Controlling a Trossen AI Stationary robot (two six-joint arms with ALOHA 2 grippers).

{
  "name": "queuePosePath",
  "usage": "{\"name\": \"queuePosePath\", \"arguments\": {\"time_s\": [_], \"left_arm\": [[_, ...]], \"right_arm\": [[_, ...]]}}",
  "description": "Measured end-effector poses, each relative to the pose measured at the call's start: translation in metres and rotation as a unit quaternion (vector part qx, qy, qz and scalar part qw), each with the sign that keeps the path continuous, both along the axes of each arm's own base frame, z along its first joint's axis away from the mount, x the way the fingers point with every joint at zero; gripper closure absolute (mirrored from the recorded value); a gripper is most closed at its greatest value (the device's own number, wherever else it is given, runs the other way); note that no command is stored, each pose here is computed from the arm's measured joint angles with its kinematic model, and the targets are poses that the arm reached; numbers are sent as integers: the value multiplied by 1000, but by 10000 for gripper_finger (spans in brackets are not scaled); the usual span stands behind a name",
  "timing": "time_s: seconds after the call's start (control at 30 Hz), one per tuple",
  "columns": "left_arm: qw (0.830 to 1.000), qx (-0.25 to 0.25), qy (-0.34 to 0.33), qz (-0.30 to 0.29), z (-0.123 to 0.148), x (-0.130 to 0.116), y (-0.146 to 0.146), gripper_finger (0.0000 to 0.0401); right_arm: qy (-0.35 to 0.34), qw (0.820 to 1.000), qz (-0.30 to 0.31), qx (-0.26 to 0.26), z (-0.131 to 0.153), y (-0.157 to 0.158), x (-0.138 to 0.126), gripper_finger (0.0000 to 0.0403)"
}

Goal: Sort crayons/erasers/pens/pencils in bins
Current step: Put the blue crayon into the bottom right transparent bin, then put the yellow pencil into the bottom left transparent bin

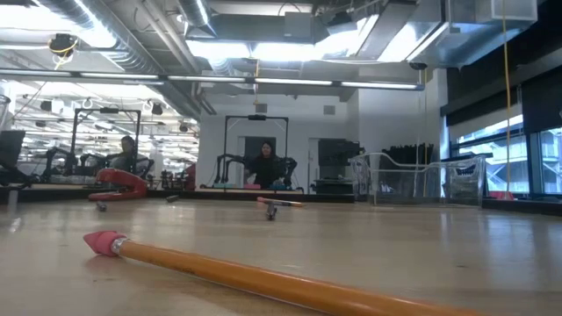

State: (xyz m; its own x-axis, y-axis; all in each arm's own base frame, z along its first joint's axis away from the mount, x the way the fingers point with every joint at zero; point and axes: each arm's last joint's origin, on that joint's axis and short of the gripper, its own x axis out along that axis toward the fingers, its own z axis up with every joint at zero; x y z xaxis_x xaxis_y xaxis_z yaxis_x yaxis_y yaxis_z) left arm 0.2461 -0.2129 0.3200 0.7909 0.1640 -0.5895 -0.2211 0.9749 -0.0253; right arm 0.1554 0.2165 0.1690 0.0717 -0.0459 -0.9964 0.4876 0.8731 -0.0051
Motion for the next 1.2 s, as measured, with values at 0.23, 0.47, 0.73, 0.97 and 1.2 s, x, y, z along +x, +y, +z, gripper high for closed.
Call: {"name": "queuePosePath", "arguments": {"time_s": [0.23,0.47,0.73,0.97,1.2], "left_arm": [[1000,-11,10,-10,-1,0,-1,315],[1000,-11,10,-10,-1,0,-1,315],[1000,-11,10,-10,-1,0,-1,315],[1000,-14,13,-14,-1,0,-1,315],[1000,-17,13,-12,-1,0,-1,315]], "right_arm": [[-1,1000,-1,2,-19,-8,-3,367],[-2,1000,0,2,-19,-8,-3,367],[-7,1000,0,10,-19,-7,-2,357],[-8,1000,0,11,-19,-7,-2,309],[5,1000,-1,29,-14,-3,-1,302]]}}
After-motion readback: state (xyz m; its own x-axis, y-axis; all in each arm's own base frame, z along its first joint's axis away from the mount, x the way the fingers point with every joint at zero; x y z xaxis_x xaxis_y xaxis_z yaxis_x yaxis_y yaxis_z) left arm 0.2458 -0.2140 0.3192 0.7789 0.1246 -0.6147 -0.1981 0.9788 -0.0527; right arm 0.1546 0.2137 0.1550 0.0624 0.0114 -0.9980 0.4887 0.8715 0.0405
